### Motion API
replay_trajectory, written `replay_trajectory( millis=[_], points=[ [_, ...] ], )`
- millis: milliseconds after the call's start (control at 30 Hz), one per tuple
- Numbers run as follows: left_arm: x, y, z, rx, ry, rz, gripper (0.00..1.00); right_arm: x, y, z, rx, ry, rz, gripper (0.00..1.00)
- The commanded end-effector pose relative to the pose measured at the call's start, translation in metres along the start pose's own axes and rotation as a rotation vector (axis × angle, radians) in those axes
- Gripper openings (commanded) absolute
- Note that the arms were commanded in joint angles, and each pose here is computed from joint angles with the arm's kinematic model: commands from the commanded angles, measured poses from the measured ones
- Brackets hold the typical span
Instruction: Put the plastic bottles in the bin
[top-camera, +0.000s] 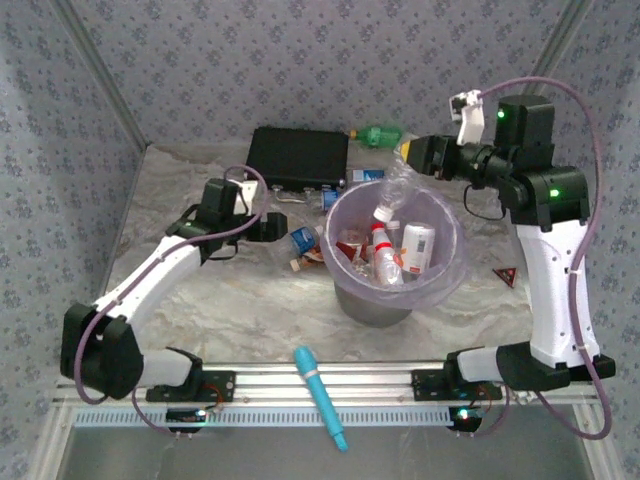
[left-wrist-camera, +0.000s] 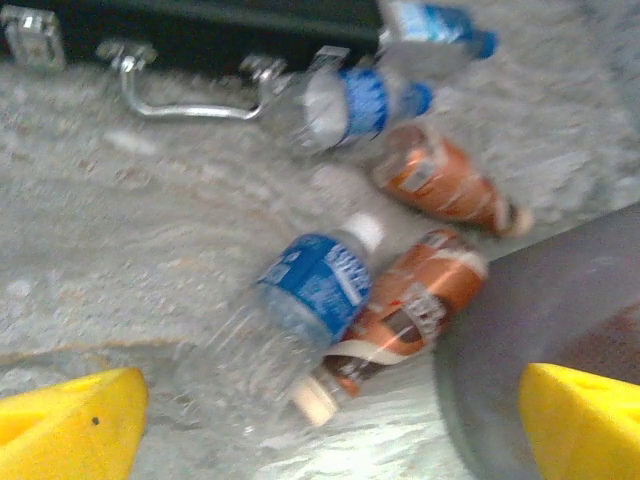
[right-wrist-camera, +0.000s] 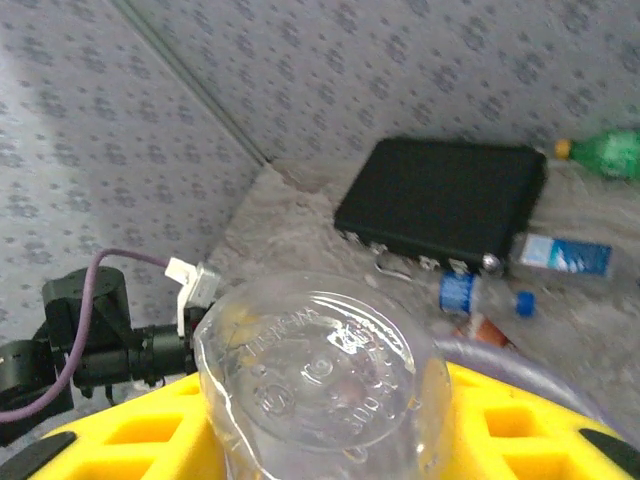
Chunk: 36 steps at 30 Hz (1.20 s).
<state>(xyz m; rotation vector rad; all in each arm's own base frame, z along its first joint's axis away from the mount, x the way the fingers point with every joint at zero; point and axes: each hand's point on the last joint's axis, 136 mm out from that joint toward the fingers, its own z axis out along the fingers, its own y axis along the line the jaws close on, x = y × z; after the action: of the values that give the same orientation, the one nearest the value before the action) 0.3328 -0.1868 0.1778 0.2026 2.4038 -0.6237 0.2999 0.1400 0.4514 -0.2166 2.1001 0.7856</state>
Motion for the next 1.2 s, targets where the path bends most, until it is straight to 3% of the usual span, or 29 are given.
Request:
replay_trajectory(
  millis=[0,267,467,1167],
  points=[
    [0.002,0.005,0.006,-0.069,0.022,0.043,0.95,0.039,-0.030,0.023,0.080,0.152,0.040,0.44],
    [0.022,0.011,0.026,-0.089,0.097,0.054,0.95,0.108,-0.048,0.055,0.124,0.381,0.058,0.44],
    [0.027,0.010,0.035,-0.090,0.120,0.060,0.95,0.143,-0.056,0.073,0.156,0.484,0.048,0.44],
    [0.029,0.014,0.041,-0.126,0.137,0.068,0.95,0.225,-0.093,0.121,0.263,0.591,0.093,0.45]
  ],
)
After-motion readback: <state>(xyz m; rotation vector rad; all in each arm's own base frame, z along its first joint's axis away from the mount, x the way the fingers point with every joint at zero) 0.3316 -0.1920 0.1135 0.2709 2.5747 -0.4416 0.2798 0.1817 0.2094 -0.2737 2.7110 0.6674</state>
